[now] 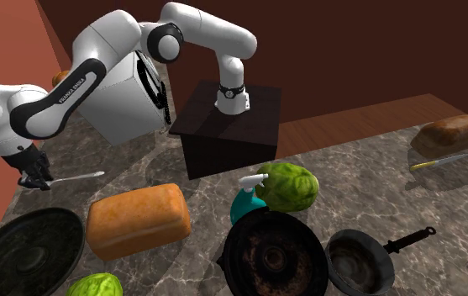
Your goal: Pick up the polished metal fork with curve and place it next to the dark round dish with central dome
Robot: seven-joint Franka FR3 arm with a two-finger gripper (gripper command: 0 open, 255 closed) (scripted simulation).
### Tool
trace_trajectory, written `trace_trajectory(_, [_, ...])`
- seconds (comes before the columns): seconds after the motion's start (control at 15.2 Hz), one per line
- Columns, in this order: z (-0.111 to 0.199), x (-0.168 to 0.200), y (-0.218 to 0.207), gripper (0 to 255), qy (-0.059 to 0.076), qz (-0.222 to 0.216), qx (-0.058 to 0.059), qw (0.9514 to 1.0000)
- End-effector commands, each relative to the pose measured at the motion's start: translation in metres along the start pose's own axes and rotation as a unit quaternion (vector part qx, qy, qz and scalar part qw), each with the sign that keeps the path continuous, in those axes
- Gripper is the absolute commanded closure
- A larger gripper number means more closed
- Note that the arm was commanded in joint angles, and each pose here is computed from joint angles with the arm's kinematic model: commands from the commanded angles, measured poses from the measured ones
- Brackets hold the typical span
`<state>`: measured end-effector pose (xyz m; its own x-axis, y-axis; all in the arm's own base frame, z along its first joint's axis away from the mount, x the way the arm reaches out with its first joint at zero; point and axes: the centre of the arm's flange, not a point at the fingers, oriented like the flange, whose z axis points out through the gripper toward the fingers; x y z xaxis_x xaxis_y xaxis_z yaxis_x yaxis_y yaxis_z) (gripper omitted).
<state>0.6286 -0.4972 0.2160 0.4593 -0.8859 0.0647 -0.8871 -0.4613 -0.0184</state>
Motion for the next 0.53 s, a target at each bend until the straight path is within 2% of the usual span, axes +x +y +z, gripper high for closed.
trace_trajectory(0.0, [0.010,0.000,0.001,255,0.000,0.000,0.000,1.0000])
trace_trajectory(0.46, [0.047,-0.002,0.002,255,0.000,0.000,0.000,1.0000])
